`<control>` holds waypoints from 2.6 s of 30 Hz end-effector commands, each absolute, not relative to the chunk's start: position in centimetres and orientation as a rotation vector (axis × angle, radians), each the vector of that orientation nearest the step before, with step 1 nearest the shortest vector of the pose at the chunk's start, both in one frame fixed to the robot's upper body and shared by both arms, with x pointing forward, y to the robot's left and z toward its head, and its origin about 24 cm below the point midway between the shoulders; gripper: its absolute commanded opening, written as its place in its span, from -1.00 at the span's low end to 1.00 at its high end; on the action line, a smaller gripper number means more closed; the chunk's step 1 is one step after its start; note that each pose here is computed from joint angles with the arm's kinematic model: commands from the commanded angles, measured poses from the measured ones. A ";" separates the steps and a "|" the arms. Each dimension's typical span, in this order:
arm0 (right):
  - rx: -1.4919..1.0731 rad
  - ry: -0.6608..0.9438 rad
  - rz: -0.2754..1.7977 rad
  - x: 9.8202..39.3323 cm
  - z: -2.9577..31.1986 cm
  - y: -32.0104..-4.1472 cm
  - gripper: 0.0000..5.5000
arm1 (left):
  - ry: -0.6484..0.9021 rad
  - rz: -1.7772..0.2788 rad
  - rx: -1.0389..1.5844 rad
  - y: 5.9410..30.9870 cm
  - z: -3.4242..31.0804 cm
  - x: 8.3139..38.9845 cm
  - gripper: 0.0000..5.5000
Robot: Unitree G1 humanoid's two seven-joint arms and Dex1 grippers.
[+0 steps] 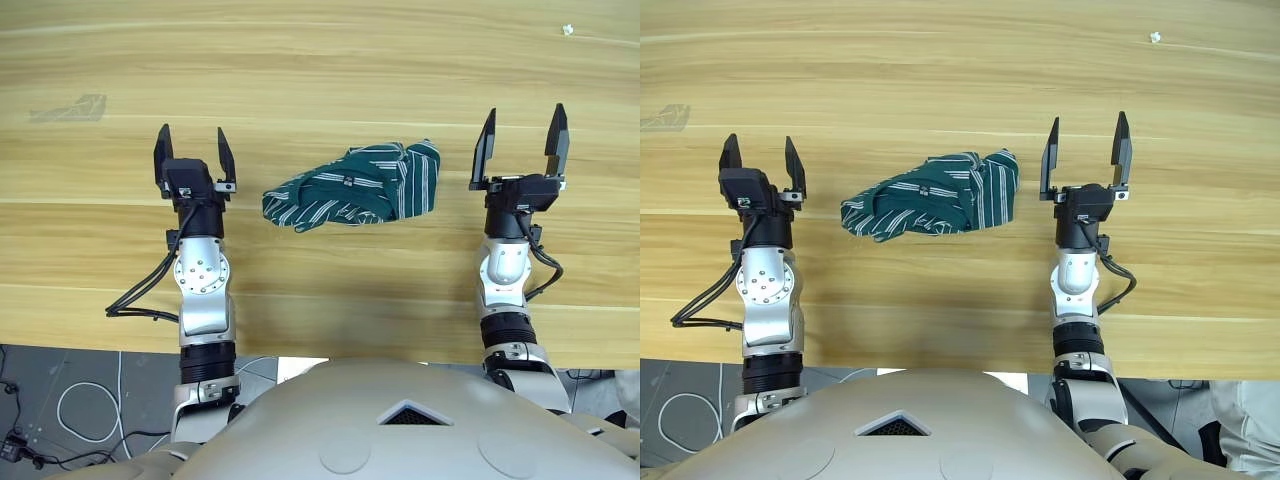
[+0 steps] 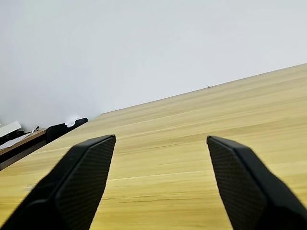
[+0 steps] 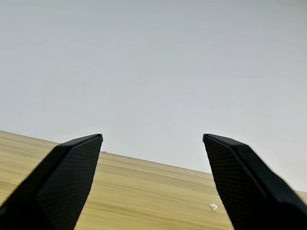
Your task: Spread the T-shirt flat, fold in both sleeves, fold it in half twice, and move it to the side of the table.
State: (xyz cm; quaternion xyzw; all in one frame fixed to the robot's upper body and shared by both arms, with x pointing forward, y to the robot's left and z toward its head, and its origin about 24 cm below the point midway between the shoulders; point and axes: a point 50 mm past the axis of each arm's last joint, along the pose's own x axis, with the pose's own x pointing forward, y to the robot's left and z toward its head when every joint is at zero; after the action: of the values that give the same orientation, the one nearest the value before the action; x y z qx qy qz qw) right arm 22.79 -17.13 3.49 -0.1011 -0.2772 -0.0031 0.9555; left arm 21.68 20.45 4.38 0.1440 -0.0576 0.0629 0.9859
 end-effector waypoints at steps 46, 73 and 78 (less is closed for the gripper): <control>-0.197 -0.555 -0.020 23.0 3.2 -16.6 0.41 | -0.183 -0.839 1.002 20.6 4.9 18.8 0.29; -0.197 -0.537 -0.014 22.8 2.8 -16.2 0.41 | -0.204 -0.843 0.981 20.3 5.0 19.8 0.29; -0.199 -0.540 -0.009 22.8 2.8 -16.1 0.41 | -0.209 -0.831 0.985 20.5 5.2 20.2 0.29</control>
State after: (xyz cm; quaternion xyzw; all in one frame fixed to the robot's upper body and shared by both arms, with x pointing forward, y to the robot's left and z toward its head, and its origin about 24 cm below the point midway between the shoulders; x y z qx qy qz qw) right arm 22.85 -16.20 2.98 -0.0973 -0.2704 -0.0045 0.9578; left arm 19.86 20.39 4.99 0.4549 -0.0974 -0.3846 0.7973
